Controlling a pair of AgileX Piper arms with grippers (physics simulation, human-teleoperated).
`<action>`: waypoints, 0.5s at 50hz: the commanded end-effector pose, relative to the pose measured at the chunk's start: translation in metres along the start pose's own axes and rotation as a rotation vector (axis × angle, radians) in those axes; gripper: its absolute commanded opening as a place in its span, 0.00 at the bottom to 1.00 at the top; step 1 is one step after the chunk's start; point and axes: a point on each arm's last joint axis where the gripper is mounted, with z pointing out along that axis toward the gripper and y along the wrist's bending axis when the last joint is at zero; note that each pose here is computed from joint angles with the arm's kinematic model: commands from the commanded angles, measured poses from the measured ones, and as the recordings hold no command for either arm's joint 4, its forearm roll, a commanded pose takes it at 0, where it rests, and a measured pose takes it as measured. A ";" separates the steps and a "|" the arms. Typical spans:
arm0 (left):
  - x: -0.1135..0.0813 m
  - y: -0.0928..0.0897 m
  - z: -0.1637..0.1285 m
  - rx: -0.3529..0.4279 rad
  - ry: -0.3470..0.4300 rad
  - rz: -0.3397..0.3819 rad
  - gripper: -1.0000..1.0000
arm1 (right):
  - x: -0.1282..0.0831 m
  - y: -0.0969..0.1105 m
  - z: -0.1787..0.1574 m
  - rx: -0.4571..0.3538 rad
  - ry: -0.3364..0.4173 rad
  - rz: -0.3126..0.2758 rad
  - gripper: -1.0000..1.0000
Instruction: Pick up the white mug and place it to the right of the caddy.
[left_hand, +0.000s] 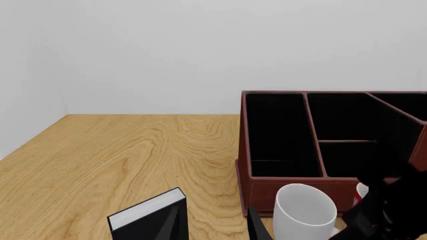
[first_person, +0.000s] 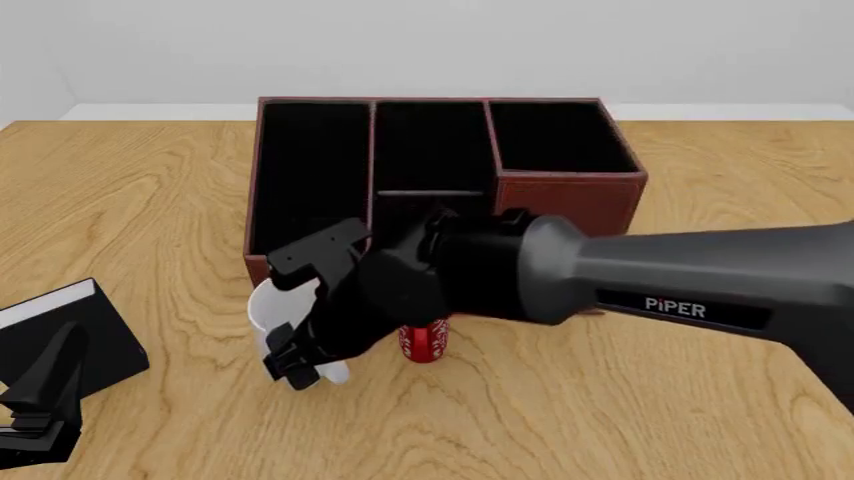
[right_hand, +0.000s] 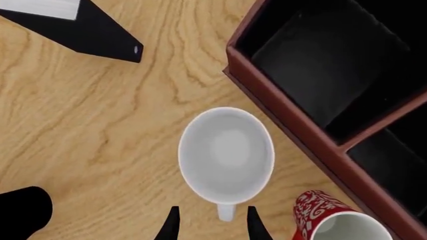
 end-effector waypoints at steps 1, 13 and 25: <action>0.000 0.000 0.000 0.000 0.000 0.000 1.00 | 0.004 0.001 0.009 0.001 0.011 0.014 1.00; 0.000 0.000 0.000 0.000 0.000 0.000 1.00 | 0.008 -0.001 0.013 0.004 0.022 0.022 1.00; 0.000 0.000 0.000 0.000 0.000 0.000 1.00 | 0.010 -0.001 0.014 0.004 0.022 0.032 1.00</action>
